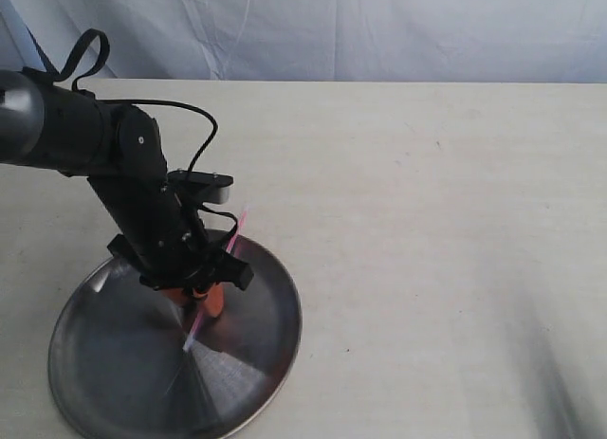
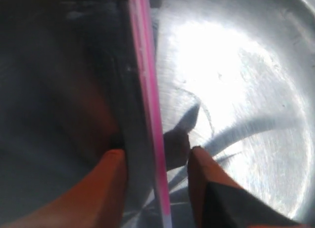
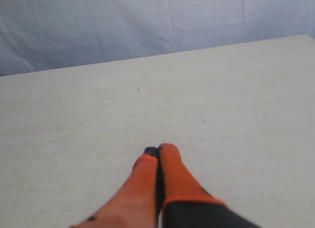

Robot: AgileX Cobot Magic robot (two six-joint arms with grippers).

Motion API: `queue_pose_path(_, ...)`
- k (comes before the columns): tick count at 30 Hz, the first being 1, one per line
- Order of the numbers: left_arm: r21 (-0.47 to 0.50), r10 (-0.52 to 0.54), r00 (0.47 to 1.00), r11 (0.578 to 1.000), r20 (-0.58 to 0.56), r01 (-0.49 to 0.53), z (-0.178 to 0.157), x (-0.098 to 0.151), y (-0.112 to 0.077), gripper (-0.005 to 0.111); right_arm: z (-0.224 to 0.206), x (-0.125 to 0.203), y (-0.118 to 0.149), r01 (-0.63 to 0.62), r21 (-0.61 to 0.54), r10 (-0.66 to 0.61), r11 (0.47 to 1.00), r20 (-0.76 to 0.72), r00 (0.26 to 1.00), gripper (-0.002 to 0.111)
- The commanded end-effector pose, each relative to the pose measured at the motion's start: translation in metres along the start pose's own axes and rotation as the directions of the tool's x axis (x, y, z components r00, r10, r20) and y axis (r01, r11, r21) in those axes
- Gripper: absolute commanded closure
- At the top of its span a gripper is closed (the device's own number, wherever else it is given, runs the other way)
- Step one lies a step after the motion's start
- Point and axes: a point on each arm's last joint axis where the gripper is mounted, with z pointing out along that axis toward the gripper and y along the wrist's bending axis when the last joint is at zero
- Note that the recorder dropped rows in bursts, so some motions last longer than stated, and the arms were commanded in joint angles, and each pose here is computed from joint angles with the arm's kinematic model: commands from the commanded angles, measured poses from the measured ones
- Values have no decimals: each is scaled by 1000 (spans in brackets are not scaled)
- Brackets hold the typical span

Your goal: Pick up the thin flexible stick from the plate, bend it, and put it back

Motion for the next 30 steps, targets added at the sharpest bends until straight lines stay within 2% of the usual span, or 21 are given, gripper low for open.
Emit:
queue_pose_path(1,-12,-4,999,1000,-44,3,5,3,0,86,0,-1,0,10,5,-10,1000,12,1000,109)
queue_pose_path(8,-12,3,997,1000,-75,-4,5,6,0,107,0,-1,0,10,5,-10,1000,12,1000,109)
queue_pose_path(18,-13,51,997,999,-60,-52,0,6,0,107,0,-1,0,10,5,-10,1000,12,1000,109)
queue_pose_path(30,9,156,986,988,64,-157,-52,13,-14,107,0,-1,0,10,5,-10,1000,12,1000,109)
